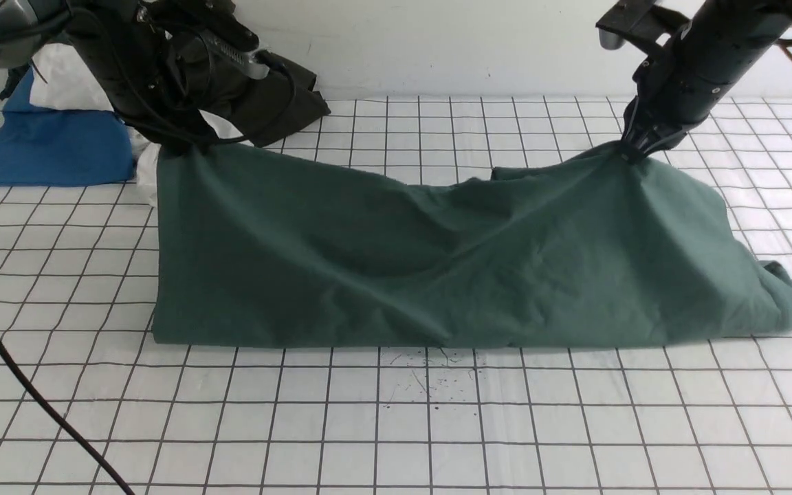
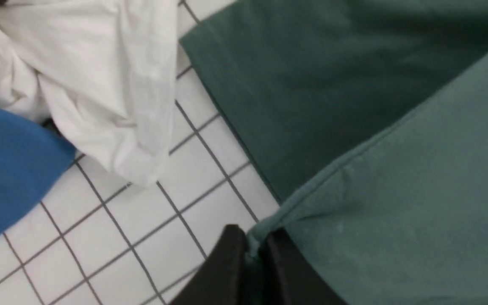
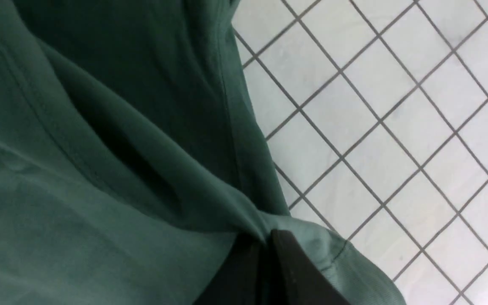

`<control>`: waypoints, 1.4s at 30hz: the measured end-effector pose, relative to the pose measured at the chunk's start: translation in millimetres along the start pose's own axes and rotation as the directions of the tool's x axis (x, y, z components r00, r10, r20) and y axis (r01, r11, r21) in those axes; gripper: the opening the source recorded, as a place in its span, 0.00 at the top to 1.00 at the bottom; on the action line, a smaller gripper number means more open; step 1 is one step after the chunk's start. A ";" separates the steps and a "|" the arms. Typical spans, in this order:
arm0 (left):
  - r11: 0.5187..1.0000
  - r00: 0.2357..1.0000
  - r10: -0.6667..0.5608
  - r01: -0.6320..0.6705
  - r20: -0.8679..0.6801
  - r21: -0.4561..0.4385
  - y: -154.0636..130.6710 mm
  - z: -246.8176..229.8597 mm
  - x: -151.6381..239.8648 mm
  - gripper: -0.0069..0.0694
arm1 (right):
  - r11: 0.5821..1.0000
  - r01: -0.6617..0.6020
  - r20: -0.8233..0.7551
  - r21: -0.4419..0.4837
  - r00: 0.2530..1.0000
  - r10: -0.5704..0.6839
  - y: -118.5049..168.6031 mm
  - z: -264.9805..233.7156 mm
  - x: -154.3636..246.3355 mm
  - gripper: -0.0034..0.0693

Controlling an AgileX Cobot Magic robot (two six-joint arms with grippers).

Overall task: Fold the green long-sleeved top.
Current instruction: Use both arms to drag the lower edge of the fabric forward and fold it over the upper edge

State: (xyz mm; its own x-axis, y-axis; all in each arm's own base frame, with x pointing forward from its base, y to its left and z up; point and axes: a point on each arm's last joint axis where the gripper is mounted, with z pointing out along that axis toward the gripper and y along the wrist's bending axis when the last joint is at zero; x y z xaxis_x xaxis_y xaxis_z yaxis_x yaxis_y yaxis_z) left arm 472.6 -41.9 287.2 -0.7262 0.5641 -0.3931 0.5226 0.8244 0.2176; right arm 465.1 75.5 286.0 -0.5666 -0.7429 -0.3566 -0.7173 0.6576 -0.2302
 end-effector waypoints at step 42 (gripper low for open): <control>0.975 0.960 -0.208 0.218 0.189 -0.034 31.8 124.5 3.8 0.75 | 0.962 -0.222 0.097 0.159 0.973 0.208 -30.4 115.7 13.0 0.83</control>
State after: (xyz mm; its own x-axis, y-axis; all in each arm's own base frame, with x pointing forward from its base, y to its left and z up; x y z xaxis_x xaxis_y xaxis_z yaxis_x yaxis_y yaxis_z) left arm 542.1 -19.5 181.4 -0.7213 0.3613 -0.5909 0.3363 0.9285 0.1573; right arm 526.4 60.4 183.6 -0.6614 -0.5741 -0.4828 -0.5000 0.8172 -0.2868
